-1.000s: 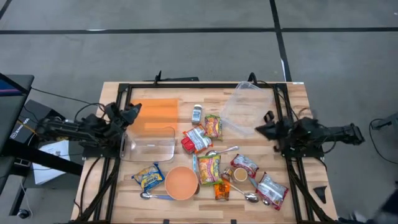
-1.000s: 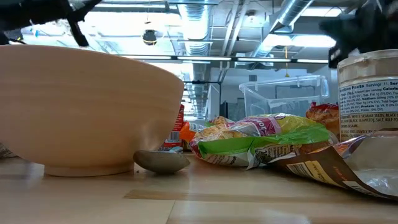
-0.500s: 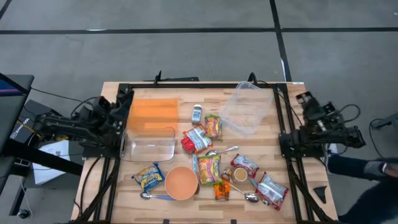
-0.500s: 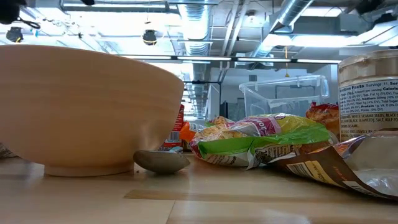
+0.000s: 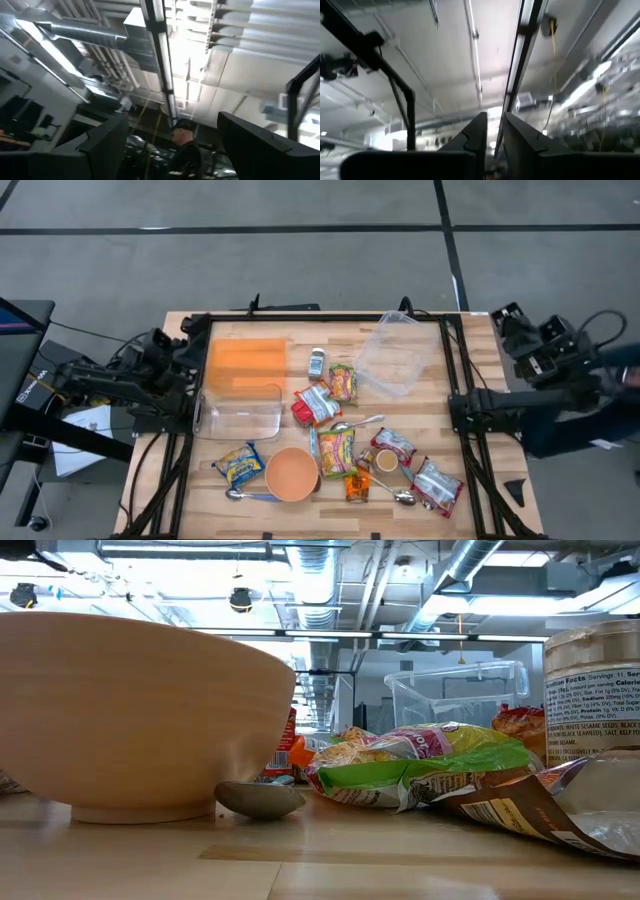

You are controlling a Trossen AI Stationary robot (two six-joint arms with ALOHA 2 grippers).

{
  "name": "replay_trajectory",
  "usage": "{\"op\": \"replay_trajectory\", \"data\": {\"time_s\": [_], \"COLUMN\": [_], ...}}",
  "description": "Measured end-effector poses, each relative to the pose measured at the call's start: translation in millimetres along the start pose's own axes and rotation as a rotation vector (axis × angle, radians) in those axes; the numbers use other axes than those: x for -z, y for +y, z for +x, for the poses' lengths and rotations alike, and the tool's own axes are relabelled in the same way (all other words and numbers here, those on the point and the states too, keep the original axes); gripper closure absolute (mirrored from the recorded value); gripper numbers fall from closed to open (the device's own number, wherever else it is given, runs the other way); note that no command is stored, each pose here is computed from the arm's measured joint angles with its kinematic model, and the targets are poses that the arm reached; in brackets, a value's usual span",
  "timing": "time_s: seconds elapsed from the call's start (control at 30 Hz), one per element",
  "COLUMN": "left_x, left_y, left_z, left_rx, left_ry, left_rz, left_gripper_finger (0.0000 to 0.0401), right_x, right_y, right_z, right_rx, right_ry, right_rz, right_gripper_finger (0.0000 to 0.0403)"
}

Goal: Pick & Place Food Item
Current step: Put the top green noodle pack into the top transparent bin

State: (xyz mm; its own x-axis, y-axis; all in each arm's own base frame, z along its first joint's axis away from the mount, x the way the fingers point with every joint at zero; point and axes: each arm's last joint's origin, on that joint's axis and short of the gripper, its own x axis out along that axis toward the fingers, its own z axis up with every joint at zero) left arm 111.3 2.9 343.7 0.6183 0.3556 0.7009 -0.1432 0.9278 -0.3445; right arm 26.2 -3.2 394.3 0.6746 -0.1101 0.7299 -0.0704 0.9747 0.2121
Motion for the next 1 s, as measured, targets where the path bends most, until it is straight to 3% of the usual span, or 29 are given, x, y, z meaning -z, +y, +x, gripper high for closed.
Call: {"op": "replay_trajectory", "data": {"time_s": [0.33, 0.47, 0.7, 1.0], "left_x": [-9, -19, -37, -43], "left_y": [-17, -29, -48, -60], "left_z": [41, 65, 107, 145], "left_rx": [-0.033, -0.031, -0.017, -0.021], "left_ry": [0.088, 0.152, 0.264, 0.337], "left_rz": [0.146, 0.207, 0.353, 0.488], "left_gripper_finger": [0.0085, 0.0077, 0.0070, 0.0070], "right_x": [-29, -45, -73, -76], "right_y": [13, 18, 26, 26], "right_z": [65, 82, 95, 97], "right_rx": [0.038, 0.052, 0.066, 0.088], "right_ry": [0.229, 0.291, 0.374, 0.436], "right_rz": [-0.023, -0.023, -0.027, -0.047], "right_gripper_finger": [0.0149, 0.0102, 0.0080, 0.0081]}}
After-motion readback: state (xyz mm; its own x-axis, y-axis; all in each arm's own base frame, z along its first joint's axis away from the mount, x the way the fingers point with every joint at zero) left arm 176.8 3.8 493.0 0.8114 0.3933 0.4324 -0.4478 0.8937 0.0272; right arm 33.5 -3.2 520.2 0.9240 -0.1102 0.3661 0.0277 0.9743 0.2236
